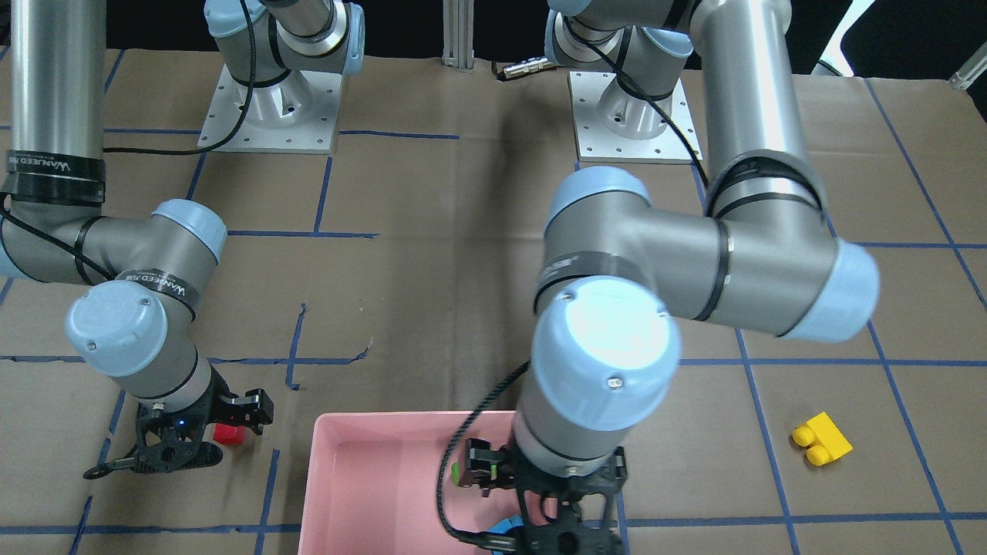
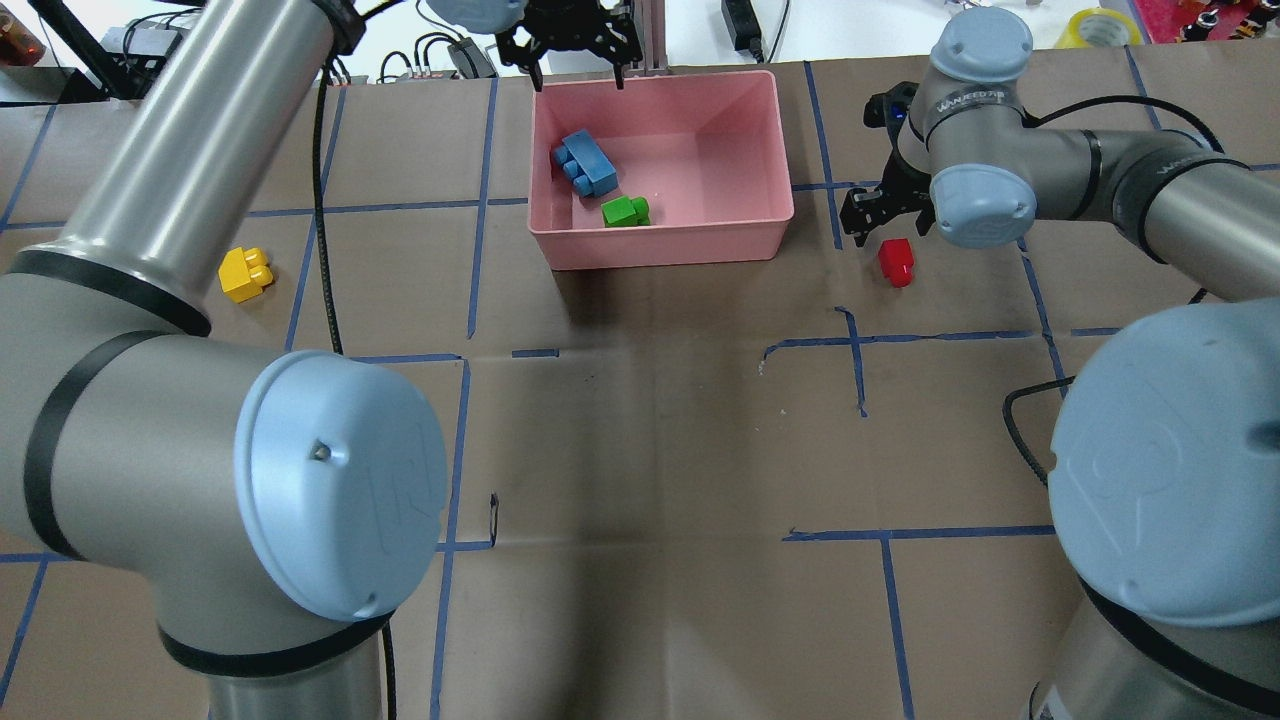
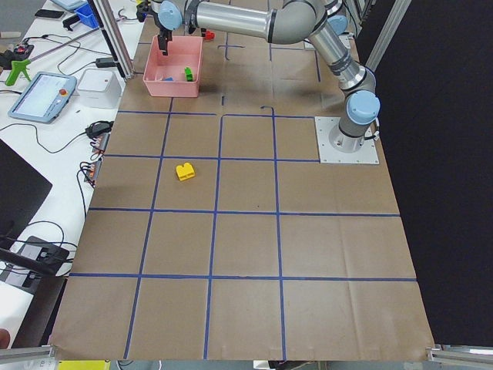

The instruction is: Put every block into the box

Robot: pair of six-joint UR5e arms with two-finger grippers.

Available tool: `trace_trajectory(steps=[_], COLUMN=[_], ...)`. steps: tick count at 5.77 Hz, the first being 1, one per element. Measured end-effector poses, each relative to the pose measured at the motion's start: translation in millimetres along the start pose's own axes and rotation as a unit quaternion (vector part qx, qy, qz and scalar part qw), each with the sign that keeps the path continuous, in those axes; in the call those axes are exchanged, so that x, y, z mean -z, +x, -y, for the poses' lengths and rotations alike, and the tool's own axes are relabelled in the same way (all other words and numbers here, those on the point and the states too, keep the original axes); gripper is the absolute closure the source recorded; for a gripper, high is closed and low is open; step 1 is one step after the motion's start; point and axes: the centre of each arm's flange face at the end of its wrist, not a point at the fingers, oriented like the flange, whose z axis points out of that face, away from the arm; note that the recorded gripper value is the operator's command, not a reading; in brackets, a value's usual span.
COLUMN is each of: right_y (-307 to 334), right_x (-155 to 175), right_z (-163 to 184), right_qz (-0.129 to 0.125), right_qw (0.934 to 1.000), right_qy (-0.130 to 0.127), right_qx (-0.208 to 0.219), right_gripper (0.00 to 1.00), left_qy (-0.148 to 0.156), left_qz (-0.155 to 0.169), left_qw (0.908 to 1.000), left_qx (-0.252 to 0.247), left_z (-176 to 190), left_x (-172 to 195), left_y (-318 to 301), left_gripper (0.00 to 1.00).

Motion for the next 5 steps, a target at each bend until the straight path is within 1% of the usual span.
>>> trace_trajectory(steps=[1,2,3,4,5], right_y=[5.8,8.5,8.7,8.0,8.6], right_x=[-6.9,-9.2,-10.0,-9.6,-3.7], right_z=[-8.8,-12.2,-13.1,-12.9,-11.0], right_qz=[0.000,0.000,0.001,0.003,0.002], right_qw=[1.0000,0.9999,0.9999,0.9999,0.9999], right_qy=[-0.005,-0.007,-0.009,-0.009,-0.004], right_qx=[-0.006,-0.008,-0.009,-0.010,-0.010], right_gripper=[0.42,0.63,0.78,0.91,0.94], left_qy=[0.001,-0.004,-0.013,-0.025,-0.040], left_qz=[0.003,0.008,0.013,0.015,0.014], left_qw=[0.9999,0.9999,0.9998,0.9996,0.9987], left_qx=[0.014,0.010,-0.007,-0.003,0.029], left_z=[-3.4,-7.8,-14.4,-23.7,-36.4], left_x=[33.1,47.9,50.5,45.3,33.1], left_y=[-54.8,-122.3,-201.0,-279.1,-348.3], left_gripper=[0.01,0.01,0.01,0.01,0.01])
